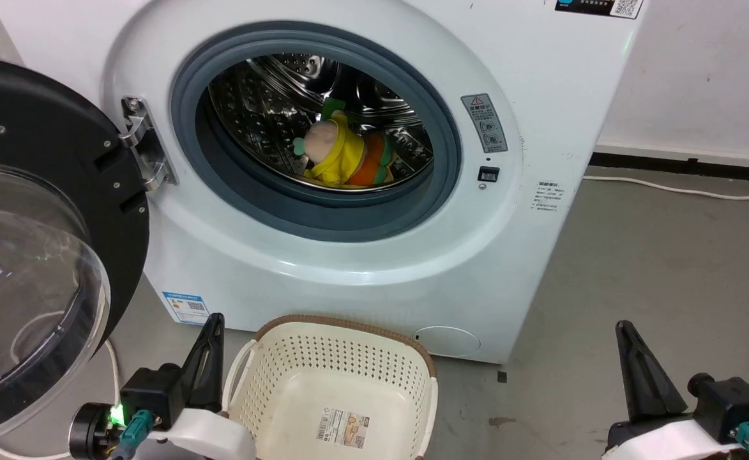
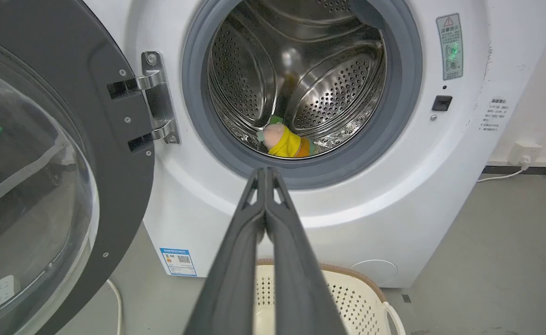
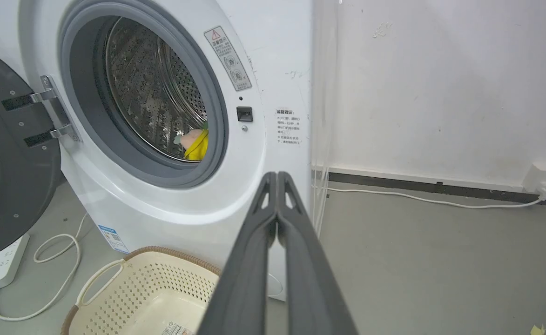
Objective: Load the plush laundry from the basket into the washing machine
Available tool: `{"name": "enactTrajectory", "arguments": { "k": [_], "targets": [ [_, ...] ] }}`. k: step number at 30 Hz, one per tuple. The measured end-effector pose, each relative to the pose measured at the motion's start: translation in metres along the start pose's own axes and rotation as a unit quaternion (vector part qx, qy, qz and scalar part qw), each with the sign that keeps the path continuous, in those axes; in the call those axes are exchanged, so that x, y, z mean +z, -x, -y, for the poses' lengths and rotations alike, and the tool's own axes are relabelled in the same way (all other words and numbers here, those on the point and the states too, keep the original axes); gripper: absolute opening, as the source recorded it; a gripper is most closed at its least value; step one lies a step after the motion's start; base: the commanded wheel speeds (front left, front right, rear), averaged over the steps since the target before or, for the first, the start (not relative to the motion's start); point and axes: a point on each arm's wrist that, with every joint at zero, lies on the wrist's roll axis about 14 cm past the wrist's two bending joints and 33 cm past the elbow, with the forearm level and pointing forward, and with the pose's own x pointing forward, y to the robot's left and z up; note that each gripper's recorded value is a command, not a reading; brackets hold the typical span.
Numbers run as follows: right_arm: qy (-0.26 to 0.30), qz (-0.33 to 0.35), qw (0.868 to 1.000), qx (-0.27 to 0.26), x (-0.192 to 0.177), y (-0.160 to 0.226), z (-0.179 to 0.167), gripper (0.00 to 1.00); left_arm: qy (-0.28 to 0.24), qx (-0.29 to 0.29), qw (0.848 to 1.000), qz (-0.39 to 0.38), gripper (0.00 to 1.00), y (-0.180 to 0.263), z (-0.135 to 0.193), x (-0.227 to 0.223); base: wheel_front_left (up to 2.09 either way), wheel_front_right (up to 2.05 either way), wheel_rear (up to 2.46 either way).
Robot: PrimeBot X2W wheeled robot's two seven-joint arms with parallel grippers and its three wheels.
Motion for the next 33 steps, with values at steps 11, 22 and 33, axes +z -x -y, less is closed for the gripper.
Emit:
{"name": "enactTrajectory", "arguments": {
  "k": [11, 22, 33],
  "targets": [
    [0.011, -0.011, 1.0, -0.002, -0.0017, 0.0017, 0.0015, 0.0, -0.005, -0.001, 1.0, -0.005, 0.0, -0.0026, 0.0029, 0.001, 0.0, 0.0, 0.0],
    [0.017, -0.02, 1.0, -0.003, -0.0028, 0.0027, 0.0027, 0.0, -0.005, 0.0, 1.0, -0.008, 0.0, -0.0049, 0.0052, 0.0024, 0.0, 0.0, 0.0],
    [0.024, -0.029, 0.999, -0.005, -0.004, 0.0039, 0.0042, 0.0, -0.01, -0.002, 1.0, -0.013, 0.0, -0.0069, 0.0077, 0.0033, 0.0, 0.0, 0.0]
  ]
}}
